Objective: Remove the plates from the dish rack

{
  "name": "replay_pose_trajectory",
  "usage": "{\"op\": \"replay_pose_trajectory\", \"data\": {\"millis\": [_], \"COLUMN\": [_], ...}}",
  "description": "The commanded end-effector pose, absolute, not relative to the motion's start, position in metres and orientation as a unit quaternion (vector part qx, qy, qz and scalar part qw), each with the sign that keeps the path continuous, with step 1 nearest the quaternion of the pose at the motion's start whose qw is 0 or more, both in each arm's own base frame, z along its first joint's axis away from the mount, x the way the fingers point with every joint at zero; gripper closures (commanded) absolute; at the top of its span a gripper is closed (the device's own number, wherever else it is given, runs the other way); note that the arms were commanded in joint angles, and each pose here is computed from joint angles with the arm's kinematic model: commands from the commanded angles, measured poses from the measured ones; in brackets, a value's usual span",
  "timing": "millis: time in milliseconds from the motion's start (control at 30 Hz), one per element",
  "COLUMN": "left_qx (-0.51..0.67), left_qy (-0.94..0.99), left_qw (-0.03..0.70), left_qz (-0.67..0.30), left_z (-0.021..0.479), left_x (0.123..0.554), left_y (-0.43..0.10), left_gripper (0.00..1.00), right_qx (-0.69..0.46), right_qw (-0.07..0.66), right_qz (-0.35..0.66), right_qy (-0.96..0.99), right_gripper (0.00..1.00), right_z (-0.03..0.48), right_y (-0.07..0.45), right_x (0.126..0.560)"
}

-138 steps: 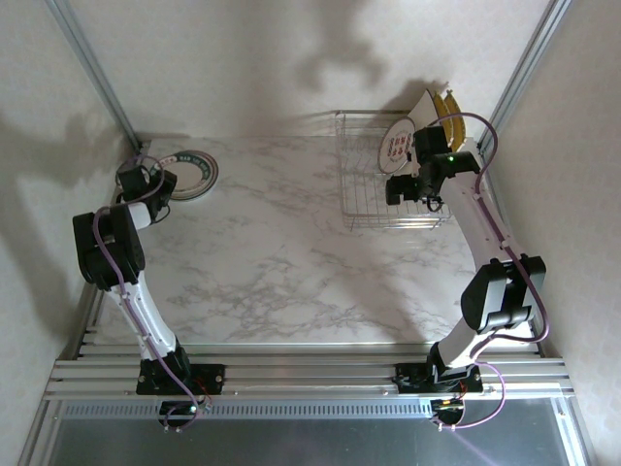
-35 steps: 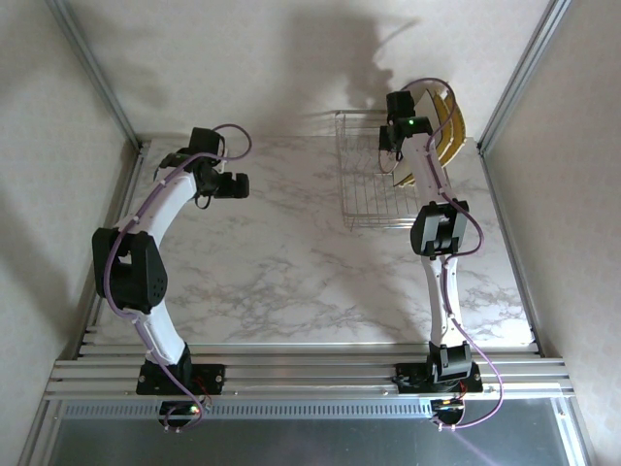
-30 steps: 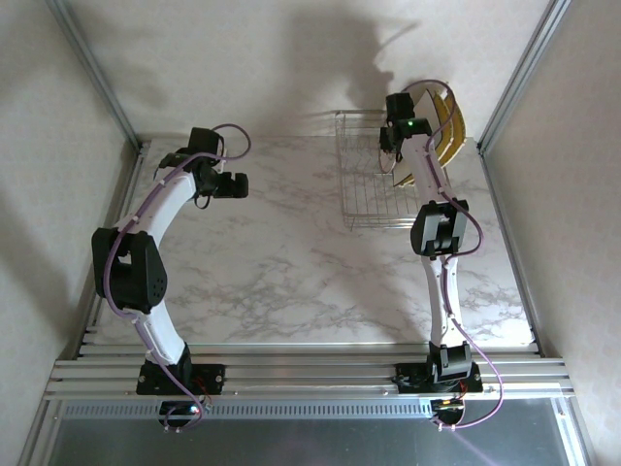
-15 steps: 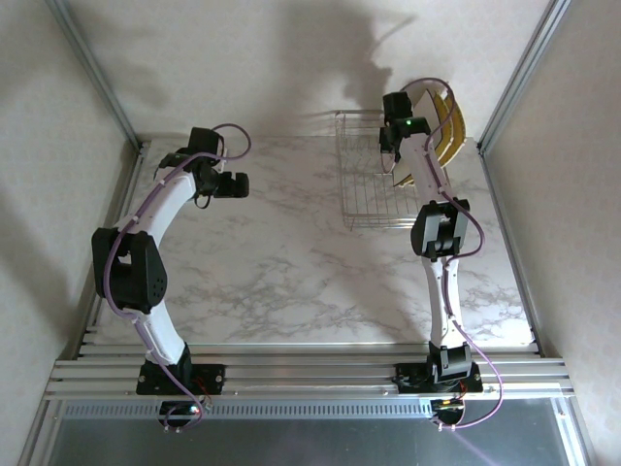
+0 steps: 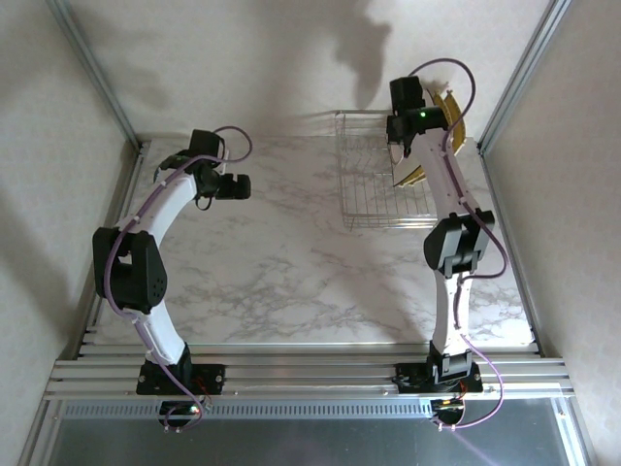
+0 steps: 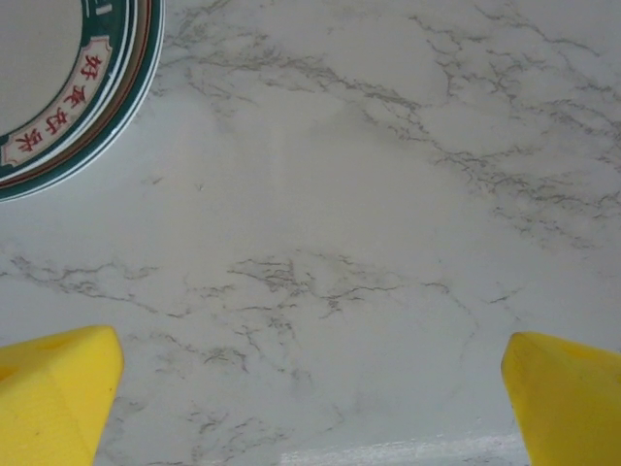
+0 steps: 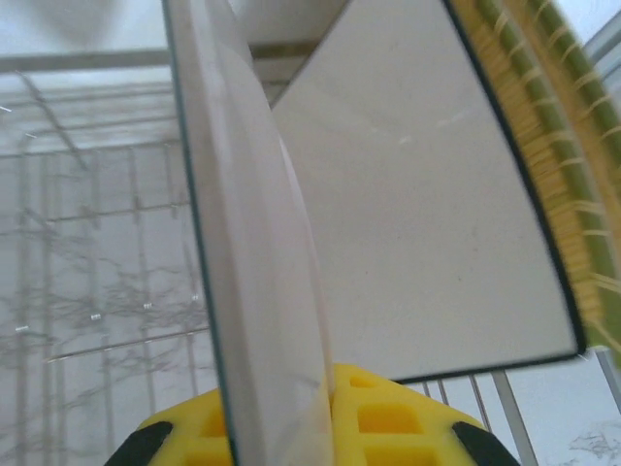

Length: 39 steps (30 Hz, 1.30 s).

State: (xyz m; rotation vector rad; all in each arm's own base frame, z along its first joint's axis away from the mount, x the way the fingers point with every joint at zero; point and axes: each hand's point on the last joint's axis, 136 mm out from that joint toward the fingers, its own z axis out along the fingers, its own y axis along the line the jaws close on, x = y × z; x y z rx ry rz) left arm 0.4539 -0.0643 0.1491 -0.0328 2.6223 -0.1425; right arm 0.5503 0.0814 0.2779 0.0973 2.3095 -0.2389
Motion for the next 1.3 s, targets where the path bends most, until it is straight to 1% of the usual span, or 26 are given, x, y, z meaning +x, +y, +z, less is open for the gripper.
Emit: {"op": "replay_pose_trajectory", "data": {"millis": [0,200,400,600,767,900,967,1067,1267], "left_qx": [-0.009,-0.008,-0.003,0.004,0.007,0.010,0.011,0.013,0.013], "left_qy": [0.961,0.959,0.960,0.958,0.957,0.956,0.956,0.956,0.956], "left_qw": [0.266,0.274,0.272,0.276,0.281,0.282,0.282,0.282,0.280], "left_qz": [-0.070,-0.072,-0.068,-0.072,-0.072,-0.076,-0.080,-0.081,-0.082], "left_z": [0.155,0.162,0.160,0.163,0.167,0.169,0.171,0.173,0.174], "left_x": [0.451,0.451,0.450,0.447,0.442,0.437,0.434,0.432,0.431], "left_y": [-0.072,-0.075,-0.078,-0.091,-0.100,-0.105,-0.107,-0.109,-0.111], "left_gripper": [0.00,0.00,0.01,0.00,0.00,0.00,0.00,0.00,0.00], "right_qx": [0.026,0.016,0.007,-0.016,-0.030,-0.017,-0.003,0.007,0.005], "right_qw": [0.438,0.451,0.450,0.440,0.420,0.383,0.362,0.339,0.308], "right_qz": [-0.080,-0.077,-0.041,0.053,0.186,0.299,0.369,0.444,0.497], "right_qy": [0.895,0.889,0.892,0.896,0.888,0.874,0.856,0.829,0.811], "right_gripper": [1.00,1.00,1.00,1.00,1.00,1.00,1.00,1.00,1.00], "right_z": [0.326,0.350,0.352,0.341,0.328,0.310,0.302,0.294,0.274], "right_y": [0.091,0.094,0.100,0.113,0.139,0.159,0.169,0.180,0.192], "right_x": [0.529,0.492,0.446,0.387,0.350,0.340,0.341,0.346,0.356]}}
